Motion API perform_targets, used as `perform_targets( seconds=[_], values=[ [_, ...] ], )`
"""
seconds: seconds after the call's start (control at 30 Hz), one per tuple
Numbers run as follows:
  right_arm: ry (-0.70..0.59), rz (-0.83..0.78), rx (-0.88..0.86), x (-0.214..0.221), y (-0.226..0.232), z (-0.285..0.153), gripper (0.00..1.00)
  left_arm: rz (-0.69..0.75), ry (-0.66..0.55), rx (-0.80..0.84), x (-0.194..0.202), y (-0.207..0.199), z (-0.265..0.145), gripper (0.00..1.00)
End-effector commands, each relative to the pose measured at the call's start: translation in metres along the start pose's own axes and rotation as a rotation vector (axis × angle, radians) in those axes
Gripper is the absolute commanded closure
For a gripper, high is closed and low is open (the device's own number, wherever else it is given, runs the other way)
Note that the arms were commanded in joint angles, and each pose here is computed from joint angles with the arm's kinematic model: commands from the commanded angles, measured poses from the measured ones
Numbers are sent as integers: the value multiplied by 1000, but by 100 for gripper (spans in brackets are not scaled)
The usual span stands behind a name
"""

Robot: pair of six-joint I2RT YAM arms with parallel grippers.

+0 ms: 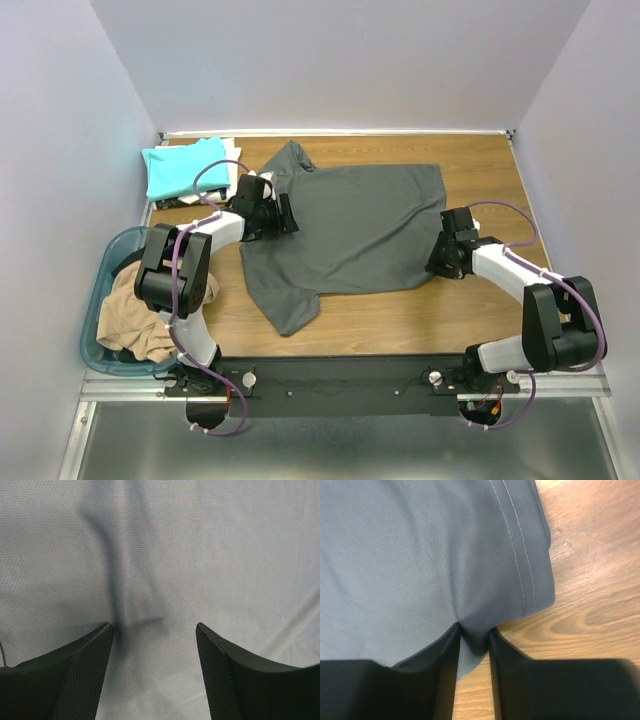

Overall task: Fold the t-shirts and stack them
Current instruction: Flatten the tshirt out

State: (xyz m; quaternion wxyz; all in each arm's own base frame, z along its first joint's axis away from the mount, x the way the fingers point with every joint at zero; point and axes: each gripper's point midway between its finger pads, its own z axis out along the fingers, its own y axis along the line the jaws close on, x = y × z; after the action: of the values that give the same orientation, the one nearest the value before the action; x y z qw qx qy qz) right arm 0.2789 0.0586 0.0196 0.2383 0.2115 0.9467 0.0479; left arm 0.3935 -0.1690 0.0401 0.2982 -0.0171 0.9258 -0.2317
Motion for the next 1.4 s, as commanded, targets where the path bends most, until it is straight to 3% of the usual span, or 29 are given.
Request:
perform_targets(
  seconds=[0.0, 0.07, 0.13, 0.27, 0.3, 0.4, 0.5, 0.6, 0.73, 1.07, 1.37],
  values=[
    [-23, -7, 46, -8, -7, -6, 84, 12, 53, -20, 14, 7, 6, 25],
    [-63, -2, 59, -17, -9, -20, 90, 11, 55, -27, 15, 9, 6, 25],
    [-47, -8, 101, -15, -18, -34, 90, 11, 58, -38, 17, 12, 6, 25],
    [-142, -4, 166, -37, -31, -77, 87, 8, 75, -59, 24, 20, 8, 25],
    [-156, -2, 180, -38, -36, -89, 73, 6, 78, -61, 26, 21, 8, 25],
    [-187, 12, 206, -44, -42, -105, 51, 7, 89, -65, 30, 25, 9, 24],
    [-179, 25, 225, -40, -46, -104, 38, 6, 91, -67, 31, 26, 9, 25],
    [-130, 25, 234, -30, -47, -94, 34, 7, 83, -64, 27, 24, 8, 25],
    [-52, 11, 241, -13, -47, -73, 34, 11, 73, -57, 23, 21, 6, 25],
    [-16, -12, 136, -18, -19, -34, 43, 8, 82, -54, 26, 21, 5, 25],
    [39, 50, 166, 14, -35, -32, 42, 8, 41, -44, 12, 11, -10, 25]
  ],
)
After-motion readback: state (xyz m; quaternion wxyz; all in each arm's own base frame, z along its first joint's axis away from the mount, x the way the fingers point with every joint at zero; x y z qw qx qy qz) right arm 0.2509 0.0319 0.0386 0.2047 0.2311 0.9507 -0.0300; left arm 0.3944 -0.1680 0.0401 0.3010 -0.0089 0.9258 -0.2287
